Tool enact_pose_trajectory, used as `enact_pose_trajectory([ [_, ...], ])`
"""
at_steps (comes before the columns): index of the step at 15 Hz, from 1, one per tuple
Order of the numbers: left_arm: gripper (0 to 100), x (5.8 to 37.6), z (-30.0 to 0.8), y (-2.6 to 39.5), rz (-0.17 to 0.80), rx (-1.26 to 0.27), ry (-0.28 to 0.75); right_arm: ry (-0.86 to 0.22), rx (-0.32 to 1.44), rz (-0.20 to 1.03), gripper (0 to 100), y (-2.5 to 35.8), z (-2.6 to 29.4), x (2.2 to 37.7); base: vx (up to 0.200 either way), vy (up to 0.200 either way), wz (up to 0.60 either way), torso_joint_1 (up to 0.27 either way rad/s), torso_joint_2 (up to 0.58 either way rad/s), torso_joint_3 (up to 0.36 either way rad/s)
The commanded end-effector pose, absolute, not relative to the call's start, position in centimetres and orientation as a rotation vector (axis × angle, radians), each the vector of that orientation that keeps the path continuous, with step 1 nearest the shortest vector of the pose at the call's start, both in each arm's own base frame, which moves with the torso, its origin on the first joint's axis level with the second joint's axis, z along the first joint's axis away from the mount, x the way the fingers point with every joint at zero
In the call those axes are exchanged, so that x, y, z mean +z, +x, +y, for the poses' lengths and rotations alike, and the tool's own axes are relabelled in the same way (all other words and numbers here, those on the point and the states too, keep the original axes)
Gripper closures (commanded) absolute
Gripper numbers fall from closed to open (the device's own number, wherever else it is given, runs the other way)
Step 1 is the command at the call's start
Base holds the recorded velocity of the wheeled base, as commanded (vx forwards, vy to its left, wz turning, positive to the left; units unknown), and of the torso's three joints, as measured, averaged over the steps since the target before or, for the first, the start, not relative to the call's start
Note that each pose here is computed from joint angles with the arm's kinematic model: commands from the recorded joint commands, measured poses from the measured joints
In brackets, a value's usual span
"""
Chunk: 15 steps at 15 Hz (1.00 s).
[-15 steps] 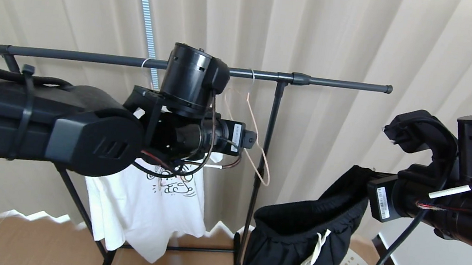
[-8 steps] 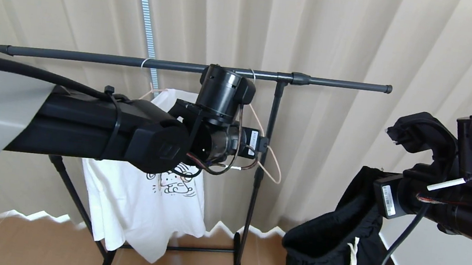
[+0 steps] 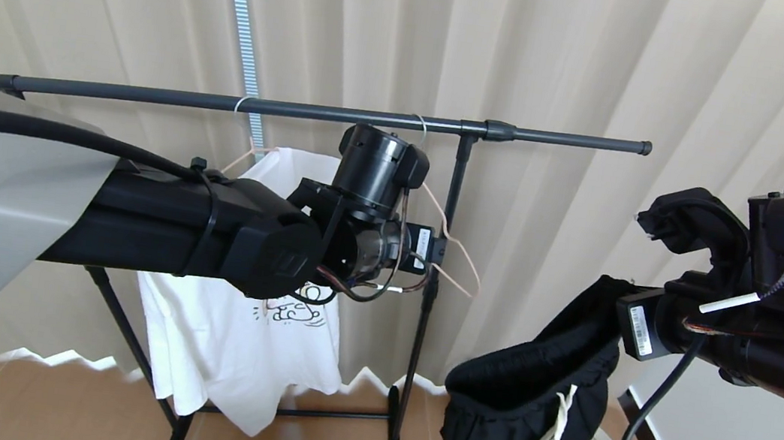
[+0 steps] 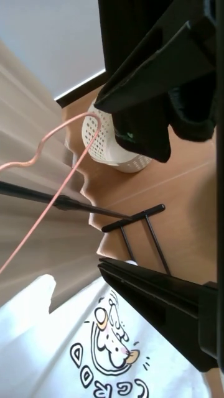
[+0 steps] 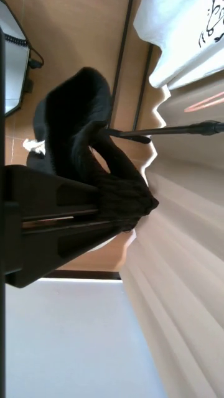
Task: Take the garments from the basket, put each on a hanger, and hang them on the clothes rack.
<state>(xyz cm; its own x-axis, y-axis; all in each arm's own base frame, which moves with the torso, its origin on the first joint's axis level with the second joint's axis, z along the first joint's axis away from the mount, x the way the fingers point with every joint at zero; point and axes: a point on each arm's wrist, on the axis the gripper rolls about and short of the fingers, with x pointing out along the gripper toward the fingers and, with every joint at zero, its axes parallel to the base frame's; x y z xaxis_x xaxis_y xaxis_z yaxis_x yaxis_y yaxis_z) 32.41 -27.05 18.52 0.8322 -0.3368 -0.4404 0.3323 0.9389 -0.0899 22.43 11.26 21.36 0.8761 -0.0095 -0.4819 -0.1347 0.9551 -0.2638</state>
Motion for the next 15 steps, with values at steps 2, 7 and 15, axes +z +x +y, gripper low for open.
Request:
enact_pose_trajectory([
  [2,0,18.47,-27.44,32.01,0.47,-0.367,-0.004,-0.297,0.067,0.5,100,22.42,11.28,21.37,0.0,0.0,0.0,0.0,0.0,0.0],
  [7,0,18.59,-27.3,32.05,0.468,-0.361,-0.01,-0.296,0.065,0.5,100,22.44,11.24,21.37,0.04,-0.12,0.0,0.003,0.0,0.003],
  [15,0,17.68,-27.37,32.95,0.476,-0.313,-0.005,-0.298,0.065,0.503,100,22.46,11.25,21.29,0.075,0.0,0.0,-0.002,0.0,0.002],
])
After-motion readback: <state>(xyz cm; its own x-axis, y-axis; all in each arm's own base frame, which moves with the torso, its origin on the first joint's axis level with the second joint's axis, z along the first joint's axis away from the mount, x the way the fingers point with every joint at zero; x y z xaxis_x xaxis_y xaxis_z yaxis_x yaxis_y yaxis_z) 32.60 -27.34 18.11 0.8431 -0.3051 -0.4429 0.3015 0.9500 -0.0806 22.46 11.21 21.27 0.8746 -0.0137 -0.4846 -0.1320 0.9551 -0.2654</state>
